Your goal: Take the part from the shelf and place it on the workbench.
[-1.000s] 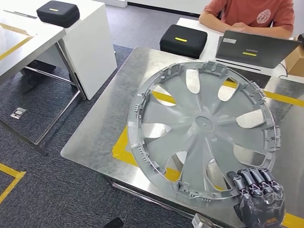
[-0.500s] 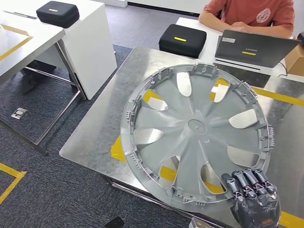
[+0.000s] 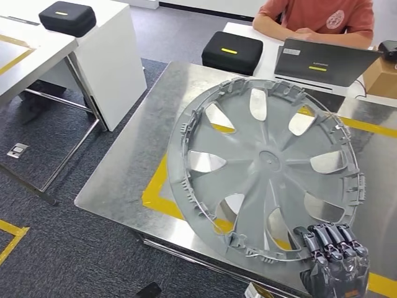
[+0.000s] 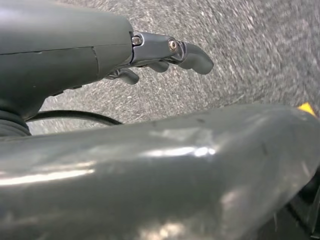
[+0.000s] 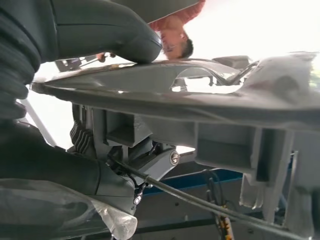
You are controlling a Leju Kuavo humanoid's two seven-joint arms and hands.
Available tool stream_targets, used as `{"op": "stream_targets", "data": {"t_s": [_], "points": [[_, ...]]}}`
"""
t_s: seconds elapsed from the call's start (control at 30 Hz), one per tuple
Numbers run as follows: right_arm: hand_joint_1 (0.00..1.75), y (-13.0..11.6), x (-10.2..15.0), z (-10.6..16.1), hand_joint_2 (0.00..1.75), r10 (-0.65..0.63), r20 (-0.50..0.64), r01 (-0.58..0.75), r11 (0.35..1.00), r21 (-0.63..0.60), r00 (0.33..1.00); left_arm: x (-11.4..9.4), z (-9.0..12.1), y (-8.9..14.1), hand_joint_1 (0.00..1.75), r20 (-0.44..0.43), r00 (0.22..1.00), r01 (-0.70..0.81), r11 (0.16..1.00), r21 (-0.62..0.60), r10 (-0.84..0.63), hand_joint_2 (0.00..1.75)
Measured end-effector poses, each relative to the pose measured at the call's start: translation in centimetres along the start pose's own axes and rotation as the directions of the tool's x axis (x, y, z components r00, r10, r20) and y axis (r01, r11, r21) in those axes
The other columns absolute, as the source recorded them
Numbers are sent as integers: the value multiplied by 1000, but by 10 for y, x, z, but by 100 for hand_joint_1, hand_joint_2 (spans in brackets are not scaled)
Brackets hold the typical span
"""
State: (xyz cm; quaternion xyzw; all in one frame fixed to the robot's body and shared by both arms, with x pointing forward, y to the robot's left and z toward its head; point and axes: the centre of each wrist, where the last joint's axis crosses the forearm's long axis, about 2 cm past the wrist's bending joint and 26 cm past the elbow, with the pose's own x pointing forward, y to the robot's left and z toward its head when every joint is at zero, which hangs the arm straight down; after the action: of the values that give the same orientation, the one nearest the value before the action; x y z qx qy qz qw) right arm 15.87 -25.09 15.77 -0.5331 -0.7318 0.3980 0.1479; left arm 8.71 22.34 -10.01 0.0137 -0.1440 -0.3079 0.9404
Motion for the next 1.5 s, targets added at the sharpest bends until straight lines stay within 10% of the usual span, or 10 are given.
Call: {"op": "stream_targets", "data": {"t_s": [1.5], "points": [[175,0,-12,7,175,40,102,-43,999,26,994,-1,0,1,0,-42,999,10,1000,18,-9,0]]}}
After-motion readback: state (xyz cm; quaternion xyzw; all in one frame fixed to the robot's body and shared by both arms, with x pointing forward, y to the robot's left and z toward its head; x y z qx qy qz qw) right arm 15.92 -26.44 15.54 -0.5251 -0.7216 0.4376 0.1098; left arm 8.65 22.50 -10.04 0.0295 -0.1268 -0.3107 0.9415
